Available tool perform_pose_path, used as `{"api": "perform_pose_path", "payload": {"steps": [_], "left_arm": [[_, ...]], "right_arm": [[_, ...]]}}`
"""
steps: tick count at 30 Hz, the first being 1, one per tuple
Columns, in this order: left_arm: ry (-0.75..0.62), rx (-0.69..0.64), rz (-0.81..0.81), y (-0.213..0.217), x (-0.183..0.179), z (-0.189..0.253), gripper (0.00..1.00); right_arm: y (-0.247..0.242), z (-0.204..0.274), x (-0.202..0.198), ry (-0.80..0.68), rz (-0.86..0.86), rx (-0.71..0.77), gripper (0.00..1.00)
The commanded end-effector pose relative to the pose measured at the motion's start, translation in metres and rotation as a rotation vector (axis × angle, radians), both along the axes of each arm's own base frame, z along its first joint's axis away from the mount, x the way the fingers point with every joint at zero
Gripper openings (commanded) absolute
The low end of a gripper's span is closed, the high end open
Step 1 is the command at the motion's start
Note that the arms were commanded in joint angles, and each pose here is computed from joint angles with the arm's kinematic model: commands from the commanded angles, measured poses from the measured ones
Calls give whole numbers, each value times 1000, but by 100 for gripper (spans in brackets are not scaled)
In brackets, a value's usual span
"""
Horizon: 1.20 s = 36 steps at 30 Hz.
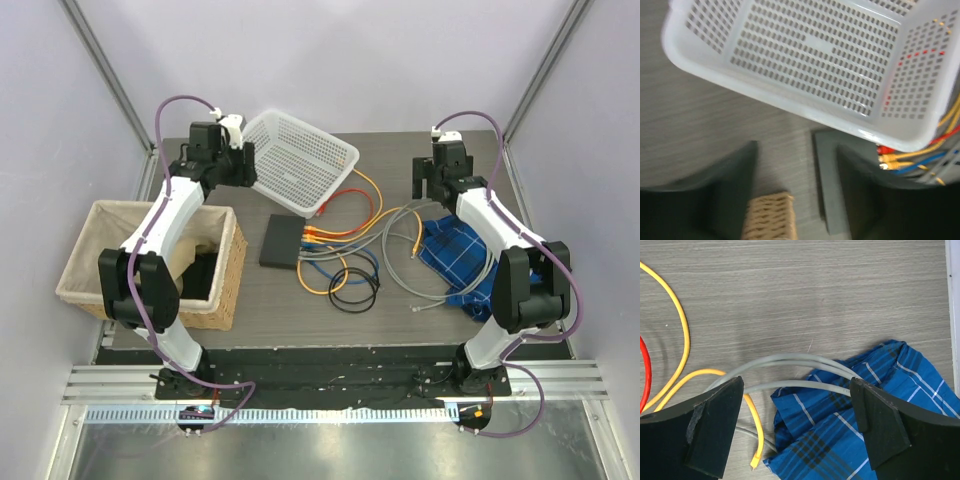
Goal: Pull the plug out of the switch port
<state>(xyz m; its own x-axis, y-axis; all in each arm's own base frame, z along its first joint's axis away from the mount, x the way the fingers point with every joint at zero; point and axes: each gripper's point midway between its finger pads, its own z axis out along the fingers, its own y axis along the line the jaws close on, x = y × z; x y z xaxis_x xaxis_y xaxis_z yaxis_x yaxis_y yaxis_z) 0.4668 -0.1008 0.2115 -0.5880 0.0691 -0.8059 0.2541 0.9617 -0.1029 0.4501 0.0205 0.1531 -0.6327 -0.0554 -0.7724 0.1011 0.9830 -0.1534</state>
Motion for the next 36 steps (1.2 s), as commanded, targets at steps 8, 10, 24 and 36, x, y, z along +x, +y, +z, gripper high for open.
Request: {"api": "perform_pose_path", "payload": {"steps": [8,10,24,36], "left_arm": [[-22,0,-64,-5,-8,15,74],[-22,5,-63,-4,-8,15,76],[-6,-14,-74,-8,-10,9,77],[-94,-179,-317,-61,0,71,78]], "right_arm": [[3,36,29,-119,-21,21,96],[7,35,29,-115,-5,34,96],[16,37,27,-111,38,66,96],[69,90,54,-113,376,119,90]]}}
